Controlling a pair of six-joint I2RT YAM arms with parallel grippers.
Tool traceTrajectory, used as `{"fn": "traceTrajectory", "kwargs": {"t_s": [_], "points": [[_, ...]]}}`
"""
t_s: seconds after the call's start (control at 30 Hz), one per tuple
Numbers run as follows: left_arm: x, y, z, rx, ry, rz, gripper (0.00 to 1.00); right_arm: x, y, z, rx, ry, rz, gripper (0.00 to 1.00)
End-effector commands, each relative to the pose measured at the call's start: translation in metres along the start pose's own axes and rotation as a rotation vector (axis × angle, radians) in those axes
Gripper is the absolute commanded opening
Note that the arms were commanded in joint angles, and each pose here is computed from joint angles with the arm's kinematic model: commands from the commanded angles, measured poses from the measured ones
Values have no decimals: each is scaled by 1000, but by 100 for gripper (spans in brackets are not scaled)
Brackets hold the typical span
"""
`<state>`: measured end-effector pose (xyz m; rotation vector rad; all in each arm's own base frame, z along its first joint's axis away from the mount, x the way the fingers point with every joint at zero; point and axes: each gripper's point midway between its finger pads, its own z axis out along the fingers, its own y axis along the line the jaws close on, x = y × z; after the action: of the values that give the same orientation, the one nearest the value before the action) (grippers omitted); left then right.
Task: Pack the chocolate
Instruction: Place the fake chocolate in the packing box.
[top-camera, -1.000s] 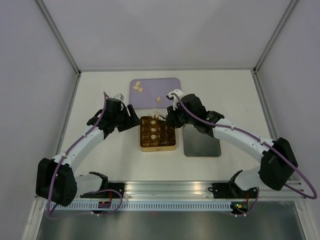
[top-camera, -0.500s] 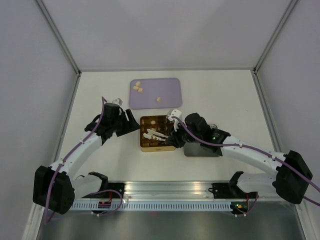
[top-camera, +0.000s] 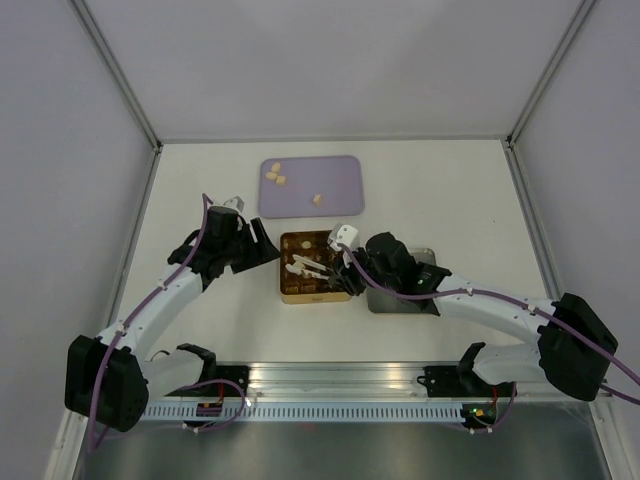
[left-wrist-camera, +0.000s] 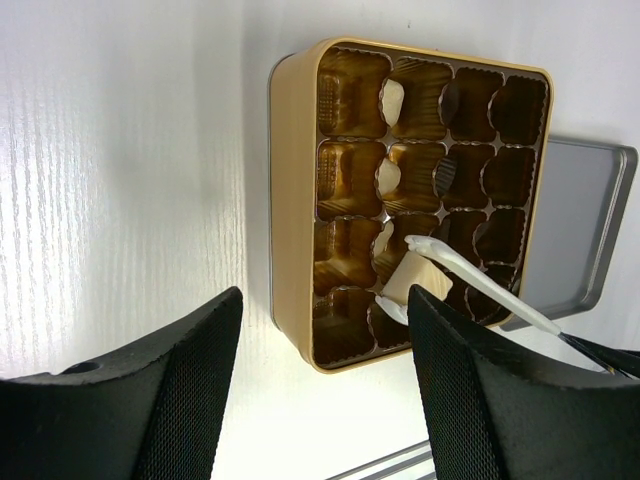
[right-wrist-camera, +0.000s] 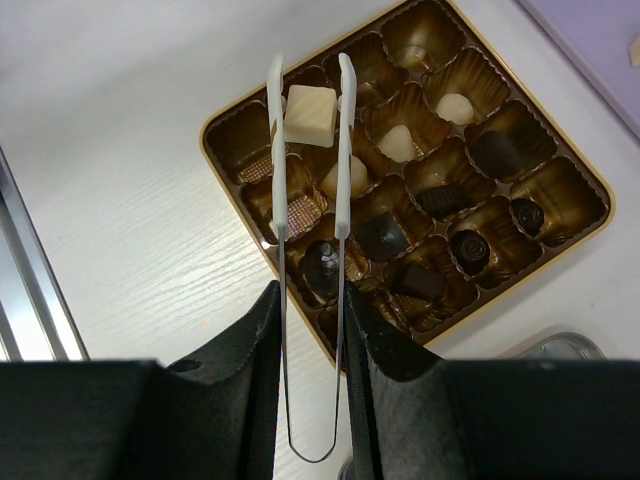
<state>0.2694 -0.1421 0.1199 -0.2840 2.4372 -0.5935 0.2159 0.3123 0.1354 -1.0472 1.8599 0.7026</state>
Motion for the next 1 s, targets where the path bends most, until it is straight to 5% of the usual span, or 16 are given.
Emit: {"fn": "traceTrajectory", "kwargs": {"t_s": [0.0, 0.7, 0.97], "points": [[-10, 0, -7, -1, -39, 38, 72, -14, -6, 5, 21, -72, -53, 4], [-7, 0, -5, -5, -21, 34, 95, 4, -22, 3, 46, -81, -24, 4], [-6, 1, 8, -12, 0, 16, 90, 10, -21, 6, 38, -65, -25, 4]]}}
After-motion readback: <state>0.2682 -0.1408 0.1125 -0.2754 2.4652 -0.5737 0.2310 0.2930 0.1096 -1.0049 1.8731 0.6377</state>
